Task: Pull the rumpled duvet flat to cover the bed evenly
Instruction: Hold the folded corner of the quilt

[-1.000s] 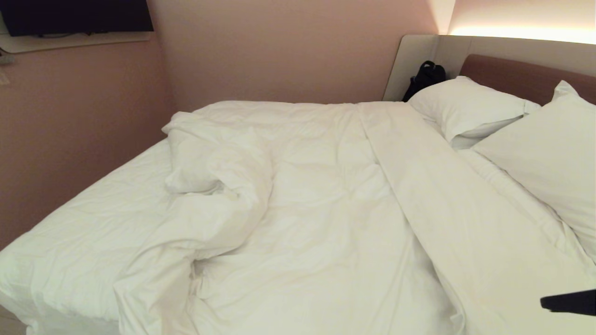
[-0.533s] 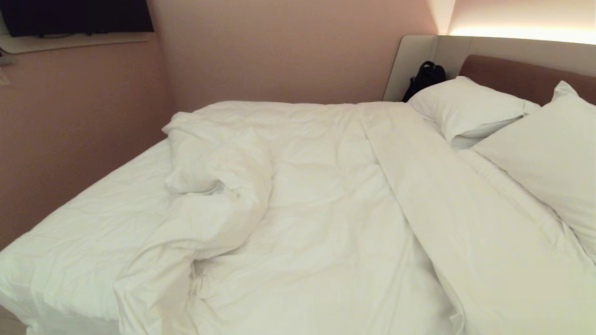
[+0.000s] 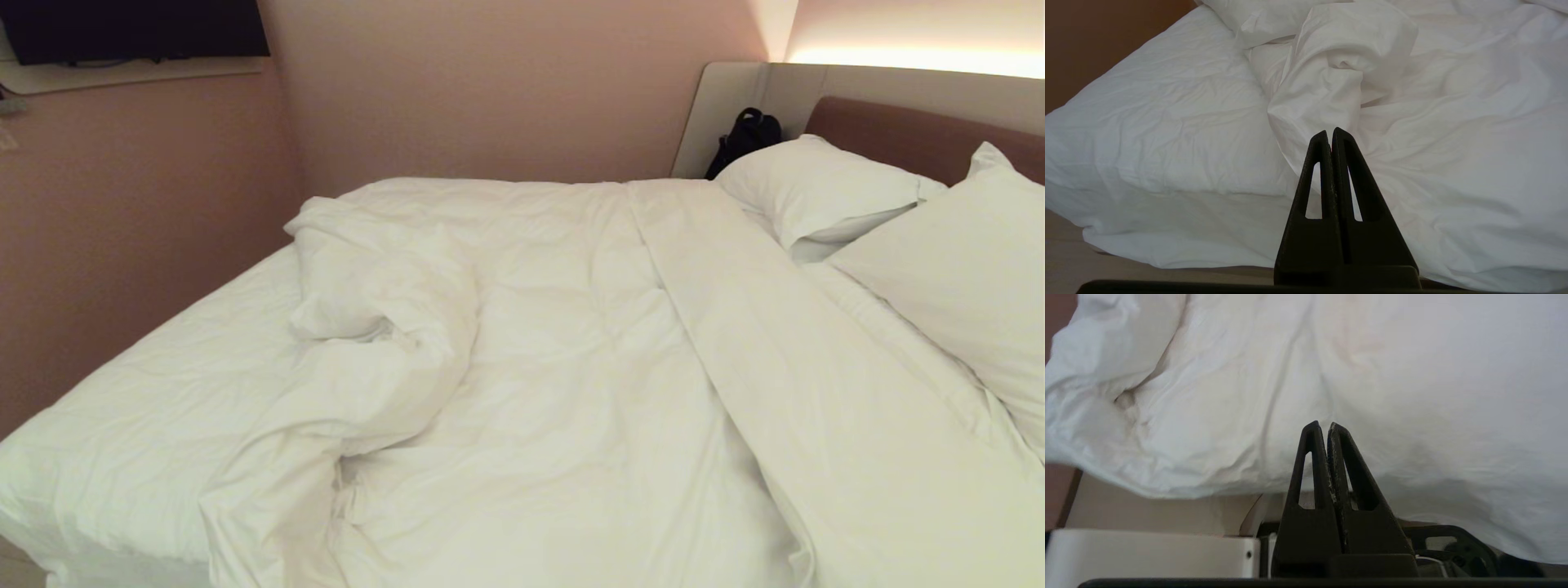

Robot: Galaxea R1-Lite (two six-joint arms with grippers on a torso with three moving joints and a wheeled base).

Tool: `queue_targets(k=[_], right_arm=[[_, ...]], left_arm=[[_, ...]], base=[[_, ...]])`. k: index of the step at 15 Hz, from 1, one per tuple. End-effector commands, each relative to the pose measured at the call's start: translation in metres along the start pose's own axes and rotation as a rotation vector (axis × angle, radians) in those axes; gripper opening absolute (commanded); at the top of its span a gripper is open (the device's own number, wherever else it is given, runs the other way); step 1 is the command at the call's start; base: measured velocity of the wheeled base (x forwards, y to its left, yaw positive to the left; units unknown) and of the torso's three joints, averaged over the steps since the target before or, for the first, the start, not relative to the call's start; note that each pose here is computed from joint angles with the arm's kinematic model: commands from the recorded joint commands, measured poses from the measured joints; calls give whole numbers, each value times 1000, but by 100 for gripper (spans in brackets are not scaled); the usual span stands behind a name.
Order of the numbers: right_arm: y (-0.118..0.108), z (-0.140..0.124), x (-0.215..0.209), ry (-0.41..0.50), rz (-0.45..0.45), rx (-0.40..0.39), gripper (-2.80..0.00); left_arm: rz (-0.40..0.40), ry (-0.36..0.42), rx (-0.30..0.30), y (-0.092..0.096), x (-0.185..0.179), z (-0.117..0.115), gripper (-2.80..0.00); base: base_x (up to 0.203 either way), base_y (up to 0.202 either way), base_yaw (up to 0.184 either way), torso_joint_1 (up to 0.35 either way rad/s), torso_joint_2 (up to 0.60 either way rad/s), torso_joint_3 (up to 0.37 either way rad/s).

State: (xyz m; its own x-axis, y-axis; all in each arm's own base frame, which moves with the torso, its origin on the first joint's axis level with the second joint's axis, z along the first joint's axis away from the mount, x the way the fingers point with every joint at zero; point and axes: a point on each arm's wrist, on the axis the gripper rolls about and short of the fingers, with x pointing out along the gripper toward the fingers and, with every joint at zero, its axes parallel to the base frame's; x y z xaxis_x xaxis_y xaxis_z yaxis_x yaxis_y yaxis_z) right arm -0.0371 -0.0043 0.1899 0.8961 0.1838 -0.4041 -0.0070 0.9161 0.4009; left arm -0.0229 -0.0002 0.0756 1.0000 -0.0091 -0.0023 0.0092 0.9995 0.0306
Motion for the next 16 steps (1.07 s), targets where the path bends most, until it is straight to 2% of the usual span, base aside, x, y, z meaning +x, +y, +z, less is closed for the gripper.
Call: queue_targets(k=[1, 3, 5, 8, 16], right_arm=[[-8, -16, -7, -80, -53, 7, -280], [-11, -19, -3, -97, -123, 9, -280], [-8, -14, -5, -140, -113, 12, -280], [-3, -11, -12, -196, -148, 28, -280], [-8, -33, -17, -273, -171, 45, -280]], left_arm=[[0, 1, 0, 0, 0, 0, -280], [0, 0, 0, 0, 0, 0, -280], [0, -1, 0, 0, 0, 0, -280], [0, 1, 0, 0, 0, 0, -280], [0, 0, 0, 0, 0, 0, -280]], base=[[0, 0, 0, 0, 0, 0], [0, 0, 0, 0, 0, 0], [0, 0, 0, 0, 0, 0], [0, 0, 0, 0, 0, 0], [0, 0, 0, 0, 0, 0]])
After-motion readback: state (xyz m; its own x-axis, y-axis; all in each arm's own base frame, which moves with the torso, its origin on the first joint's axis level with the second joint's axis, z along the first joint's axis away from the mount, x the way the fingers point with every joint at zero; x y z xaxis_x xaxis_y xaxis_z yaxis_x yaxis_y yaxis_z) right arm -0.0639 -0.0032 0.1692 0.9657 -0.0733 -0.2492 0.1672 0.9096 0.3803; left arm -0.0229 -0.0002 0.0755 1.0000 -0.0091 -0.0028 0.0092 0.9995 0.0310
